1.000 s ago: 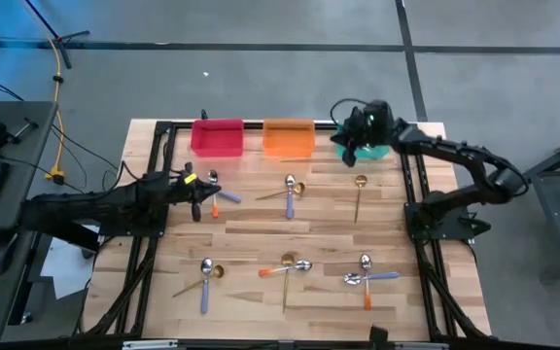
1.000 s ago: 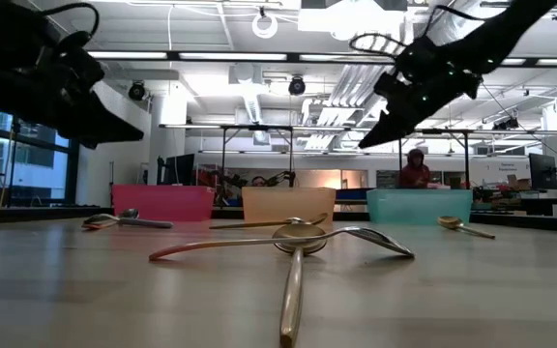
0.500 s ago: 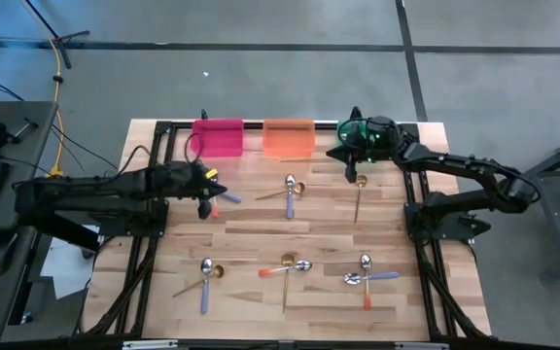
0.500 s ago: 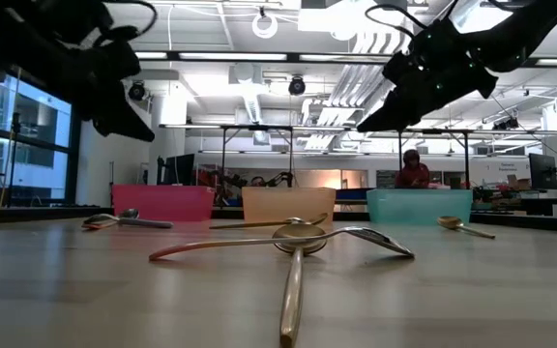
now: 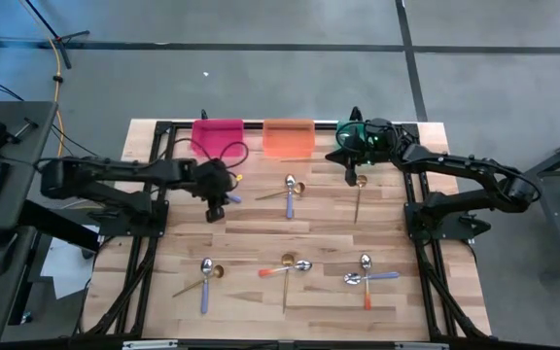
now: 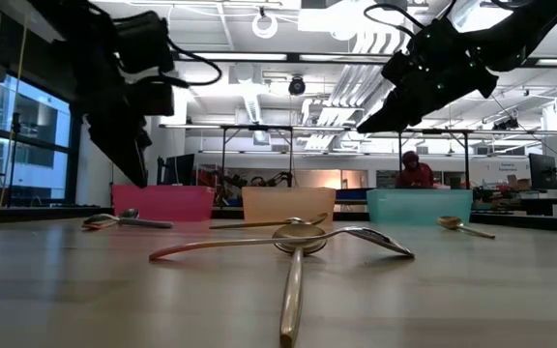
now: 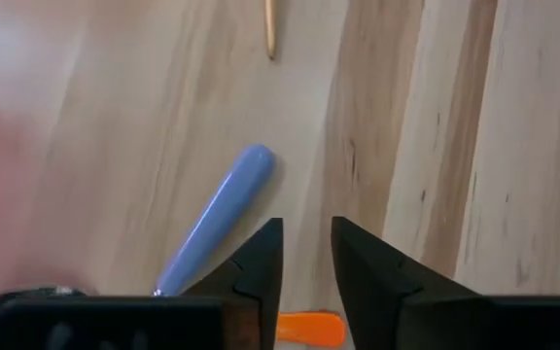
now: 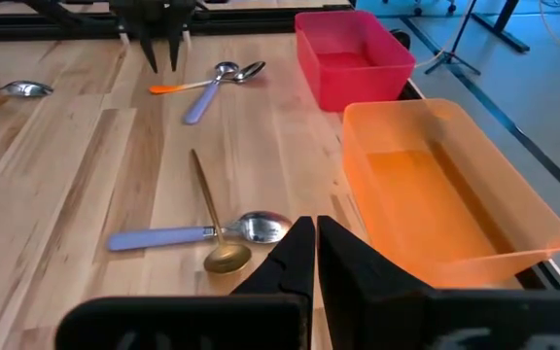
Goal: Sort silverware by color (type)
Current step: Put the top left light violet spoon into the orange bin
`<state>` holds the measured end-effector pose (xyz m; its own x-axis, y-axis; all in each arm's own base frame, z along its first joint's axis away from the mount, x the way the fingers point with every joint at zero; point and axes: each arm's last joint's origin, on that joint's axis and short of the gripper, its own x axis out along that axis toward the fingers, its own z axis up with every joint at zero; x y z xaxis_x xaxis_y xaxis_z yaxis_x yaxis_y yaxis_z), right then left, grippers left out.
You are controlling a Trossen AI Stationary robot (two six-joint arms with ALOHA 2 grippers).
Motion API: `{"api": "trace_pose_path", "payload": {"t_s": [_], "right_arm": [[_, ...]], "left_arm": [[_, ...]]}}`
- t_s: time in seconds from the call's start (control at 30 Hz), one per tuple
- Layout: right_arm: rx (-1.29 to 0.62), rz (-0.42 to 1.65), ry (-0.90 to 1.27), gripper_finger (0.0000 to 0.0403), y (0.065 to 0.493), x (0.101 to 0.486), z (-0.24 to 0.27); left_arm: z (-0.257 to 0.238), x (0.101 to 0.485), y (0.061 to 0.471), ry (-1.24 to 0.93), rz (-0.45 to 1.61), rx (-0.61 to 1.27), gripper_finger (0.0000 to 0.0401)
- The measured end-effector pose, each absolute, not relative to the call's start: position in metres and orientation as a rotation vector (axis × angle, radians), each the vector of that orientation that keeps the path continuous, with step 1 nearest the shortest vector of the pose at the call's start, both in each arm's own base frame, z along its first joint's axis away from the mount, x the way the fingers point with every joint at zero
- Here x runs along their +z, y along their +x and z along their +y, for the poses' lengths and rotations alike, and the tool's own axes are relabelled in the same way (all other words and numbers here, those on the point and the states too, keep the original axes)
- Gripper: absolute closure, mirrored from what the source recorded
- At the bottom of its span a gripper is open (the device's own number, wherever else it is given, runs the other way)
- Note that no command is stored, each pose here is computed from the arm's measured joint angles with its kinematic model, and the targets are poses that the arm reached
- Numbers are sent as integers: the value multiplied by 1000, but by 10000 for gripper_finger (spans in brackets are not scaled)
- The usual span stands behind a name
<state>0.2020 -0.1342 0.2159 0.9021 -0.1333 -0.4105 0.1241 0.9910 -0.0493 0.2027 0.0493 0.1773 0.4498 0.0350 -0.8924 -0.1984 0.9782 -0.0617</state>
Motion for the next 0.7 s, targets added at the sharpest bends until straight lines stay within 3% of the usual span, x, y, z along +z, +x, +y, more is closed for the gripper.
{"api": "trace_pose_path", "payload": {"t_s": [0.3, 0.7], "right_arm": [[-110, 445, -42, 402, 203, 214, -130], [-12, 422, -138, 402, 215, 216, -113]], "left_arm": [[57, 152, 218, 33, 1271, 117, 273], [73, 137, 218, 141, 1382, 213, 268]]}}
